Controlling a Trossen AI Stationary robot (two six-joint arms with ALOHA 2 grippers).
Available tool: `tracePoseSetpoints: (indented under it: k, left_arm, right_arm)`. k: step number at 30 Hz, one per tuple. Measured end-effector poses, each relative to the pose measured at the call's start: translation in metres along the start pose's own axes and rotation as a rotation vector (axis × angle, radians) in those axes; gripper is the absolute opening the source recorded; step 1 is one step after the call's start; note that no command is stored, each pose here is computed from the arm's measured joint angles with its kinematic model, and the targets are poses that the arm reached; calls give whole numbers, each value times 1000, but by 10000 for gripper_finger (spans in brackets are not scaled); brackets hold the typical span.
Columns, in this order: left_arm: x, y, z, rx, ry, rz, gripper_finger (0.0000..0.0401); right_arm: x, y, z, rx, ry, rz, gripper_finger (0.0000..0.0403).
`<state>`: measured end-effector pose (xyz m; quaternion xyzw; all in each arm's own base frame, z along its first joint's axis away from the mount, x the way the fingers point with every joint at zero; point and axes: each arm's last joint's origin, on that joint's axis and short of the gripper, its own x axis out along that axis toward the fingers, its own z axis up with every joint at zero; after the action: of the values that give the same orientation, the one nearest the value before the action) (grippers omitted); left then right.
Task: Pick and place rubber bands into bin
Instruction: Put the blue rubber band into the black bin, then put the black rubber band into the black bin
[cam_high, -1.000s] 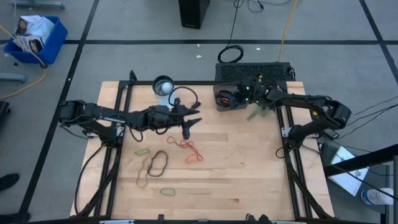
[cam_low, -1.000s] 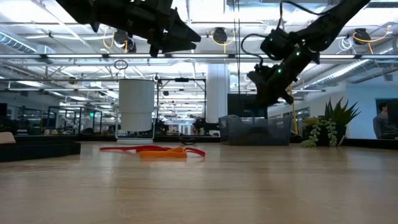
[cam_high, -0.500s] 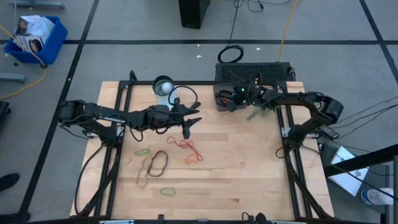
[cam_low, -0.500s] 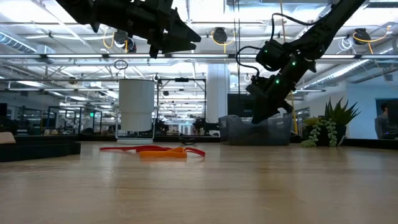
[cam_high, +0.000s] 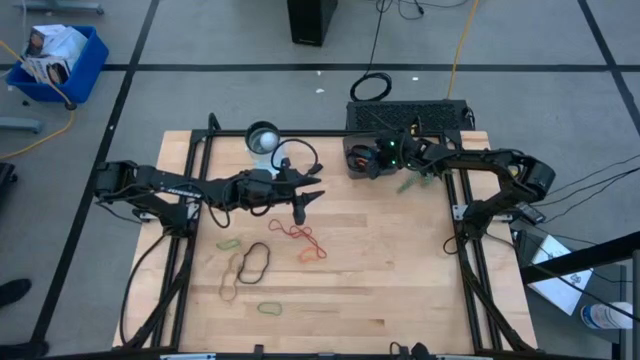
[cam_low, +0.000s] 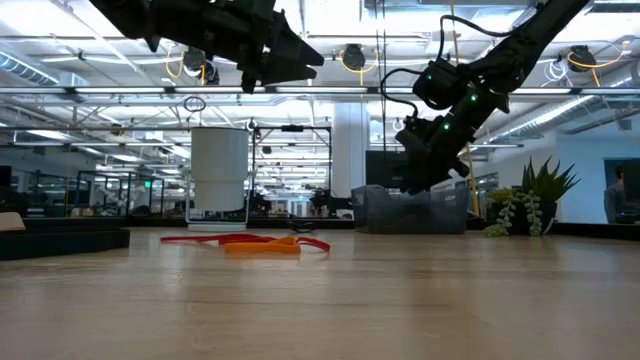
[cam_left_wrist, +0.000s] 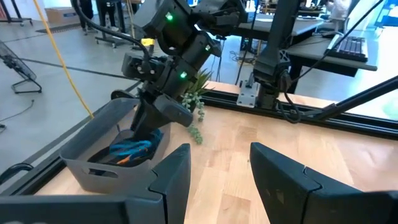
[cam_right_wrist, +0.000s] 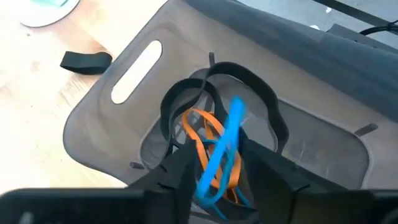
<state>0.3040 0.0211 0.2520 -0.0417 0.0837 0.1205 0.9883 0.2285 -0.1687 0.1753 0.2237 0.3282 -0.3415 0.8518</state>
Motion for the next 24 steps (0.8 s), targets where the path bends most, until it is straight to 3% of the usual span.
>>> tracePoseSetpoints:
  k: [6, 8, 13, 18, 24]
  left_arm:
    - [0, 3, -1, -45, 11, 9, 175]
    - [3, 6, 2, -37, 71, 42, 175]
    - [12, 20, 27, -11, 296, 217, 175]
    - [21, 49, 58, -171, 421, 379, 175]
    - [49, 69, 70, 32, 595, 372, 175]
  right_arm:
    - [0, 3, 1, 0, 6, 70, 179]
    - [-3, 4, 2, -3, -2, 89, 185]
    - [-15, 7, 8, -8, -51, 104, 189]
    - [-33, 9, 14, -11, -115, 120, 186]
    - [-55, 10, 22, -11, -190, 139, 188]
